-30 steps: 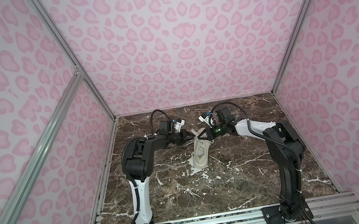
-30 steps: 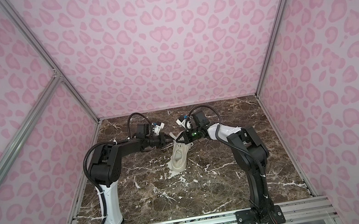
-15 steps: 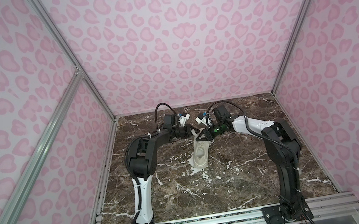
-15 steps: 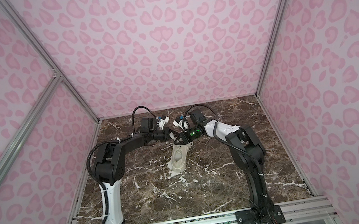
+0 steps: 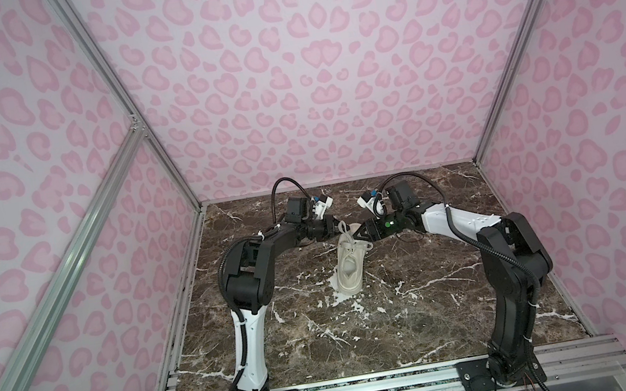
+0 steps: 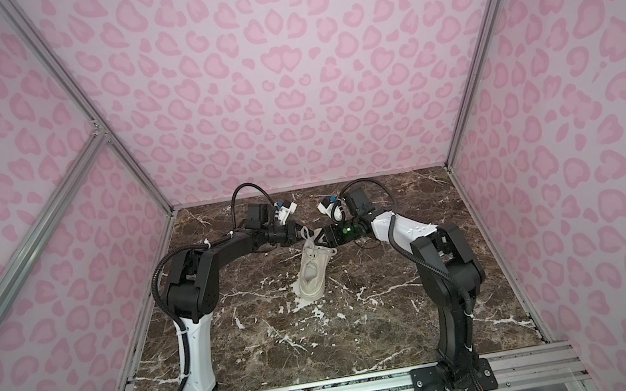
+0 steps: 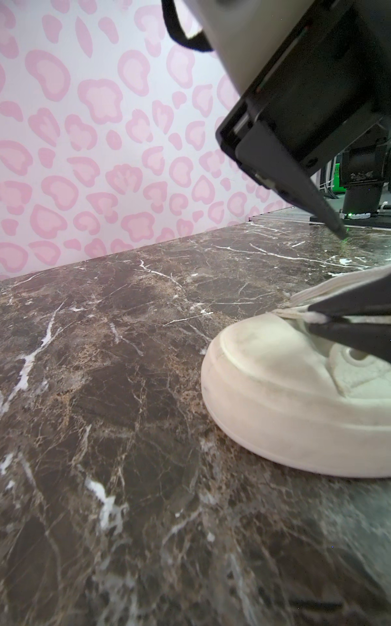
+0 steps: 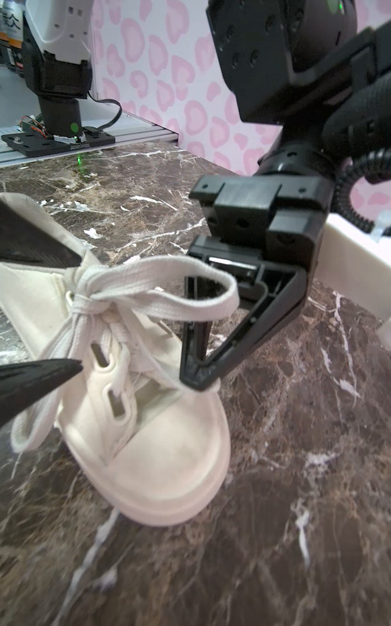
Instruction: Tie the shoes
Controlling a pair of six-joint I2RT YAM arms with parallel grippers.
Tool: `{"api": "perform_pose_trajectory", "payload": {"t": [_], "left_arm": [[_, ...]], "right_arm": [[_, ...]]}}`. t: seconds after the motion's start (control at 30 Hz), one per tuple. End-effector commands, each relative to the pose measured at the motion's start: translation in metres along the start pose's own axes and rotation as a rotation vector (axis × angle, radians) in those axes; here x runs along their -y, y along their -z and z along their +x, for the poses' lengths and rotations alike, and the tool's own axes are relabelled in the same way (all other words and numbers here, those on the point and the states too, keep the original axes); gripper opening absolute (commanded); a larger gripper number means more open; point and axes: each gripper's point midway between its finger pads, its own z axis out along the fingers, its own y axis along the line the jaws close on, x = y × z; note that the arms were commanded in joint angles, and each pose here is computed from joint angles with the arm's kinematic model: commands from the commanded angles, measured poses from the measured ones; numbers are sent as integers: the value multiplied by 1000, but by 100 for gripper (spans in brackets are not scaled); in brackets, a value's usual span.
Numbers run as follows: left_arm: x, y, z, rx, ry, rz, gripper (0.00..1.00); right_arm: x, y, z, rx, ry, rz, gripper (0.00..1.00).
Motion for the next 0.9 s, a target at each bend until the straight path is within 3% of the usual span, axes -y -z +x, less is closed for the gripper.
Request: {"api": "perform_pose_trajectory", "payload": {"t": [0.0, 0.37, 0.87], "left_arm": [[9, 1, -2, -8, -22, 30, 9], [11, 1, 0, -10, -20, 39, 9], [13, 1, -1, -2, -29, 41, 10]], "right_arm": [[7, -1, -14, 82, -64, -5, 39], [20, -19, -26, 129, -187, -83, 34], [19, -37, -17, 82, -196, -126, 26]]}}
